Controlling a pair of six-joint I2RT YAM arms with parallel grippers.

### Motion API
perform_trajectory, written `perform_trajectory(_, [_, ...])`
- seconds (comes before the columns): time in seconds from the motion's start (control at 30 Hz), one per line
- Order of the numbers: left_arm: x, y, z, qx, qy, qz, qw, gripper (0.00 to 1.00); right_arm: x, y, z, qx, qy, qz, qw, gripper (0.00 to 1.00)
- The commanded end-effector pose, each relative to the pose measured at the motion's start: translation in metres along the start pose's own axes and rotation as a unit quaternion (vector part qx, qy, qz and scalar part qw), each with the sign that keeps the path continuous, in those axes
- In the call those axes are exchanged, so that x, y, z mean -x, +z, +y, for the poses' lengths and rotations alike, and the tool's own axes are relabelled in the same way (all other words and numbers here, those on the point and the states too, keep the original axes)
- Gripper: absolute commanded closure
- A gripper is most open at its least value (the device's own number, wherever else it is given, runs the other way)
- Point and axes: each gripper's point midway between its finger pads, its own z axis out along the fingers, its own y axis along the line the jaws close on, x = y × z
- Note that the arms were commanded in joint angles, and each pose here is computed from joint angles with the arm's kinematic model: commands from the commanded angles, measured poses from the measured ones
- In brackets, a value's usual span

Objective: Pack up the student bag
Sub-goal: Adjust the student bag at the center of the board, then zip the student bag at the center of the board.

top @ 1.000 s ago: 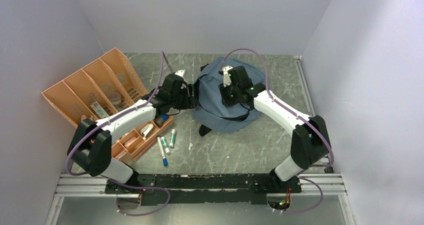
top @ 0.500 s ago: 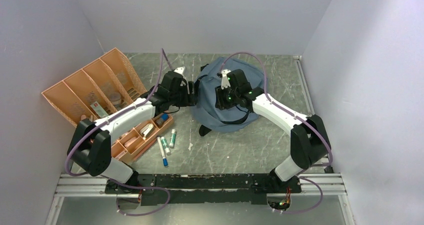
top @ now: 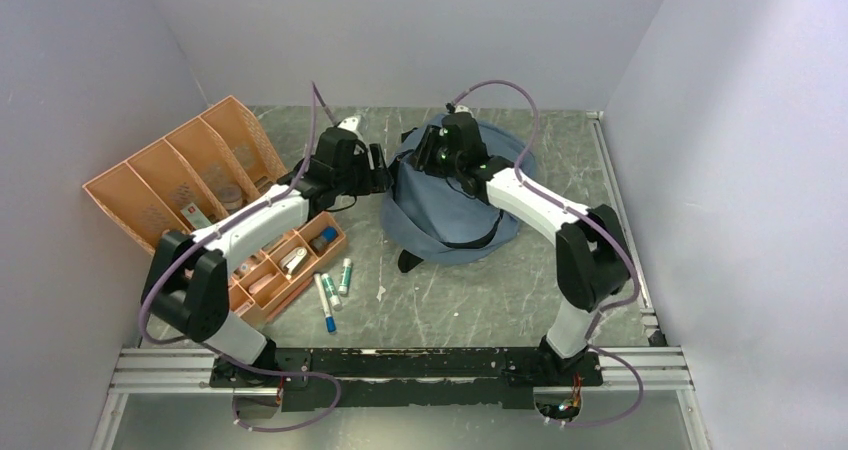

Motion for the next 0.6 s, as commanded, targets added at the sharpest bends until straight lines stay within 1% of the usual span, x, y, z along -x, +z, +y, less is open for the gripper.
perform_trajectory(0.0, [0.016,0.023,-0.009,-0.015,0.017,-0.019,1.000,0.30,0.020,0.024,0.008,-0.007,0.119,-0.045,0.992,0.58])
perform_trajectory(0.17, [0.009,0.045,0.004,0.013,0.031,-0.005,0.999,0.35,0.027,0.042,0.002,-0.028,0.162,-0.060,0.985,0.56])
perform_trajectory(0.33, [0.001,0.056,0.013,0.025,0.032,0.002,0.999,0.43,0.025,0.052,-0.001,-0.032,0.169,-0.057,0.983,0.56])
perform_trajectory(0.37, [-0.001,0.058,0.012,0.022,0.032,0.005,0.999,0.46,0.024,0.053,-0.002,-0.034,0.170,-0.057,0.983,0.56])
perform_trajectory(0.47, [-0.007,0.060,0.007,0.005,0.039,0.017,0.999,0.61,0.023,0.053,-0.006,-0.043,0.171,-0.059,0.982,0.56])
perform_trajectory(0.53, [-0.012,0.058,0.000,-0.015,0.041,0.027,0.999,0.75,0.022,0.051,-0.010,-0.049,0.171,-0.061,0.982,0.56])
perform_trajectory(0.57, [-0.013,0.057,-0.002,-0.021,0.044,0.029,0.998,0.80,0.021,0.050,-0.011,-0.051,0.170,-0.062,0.982,0.56])
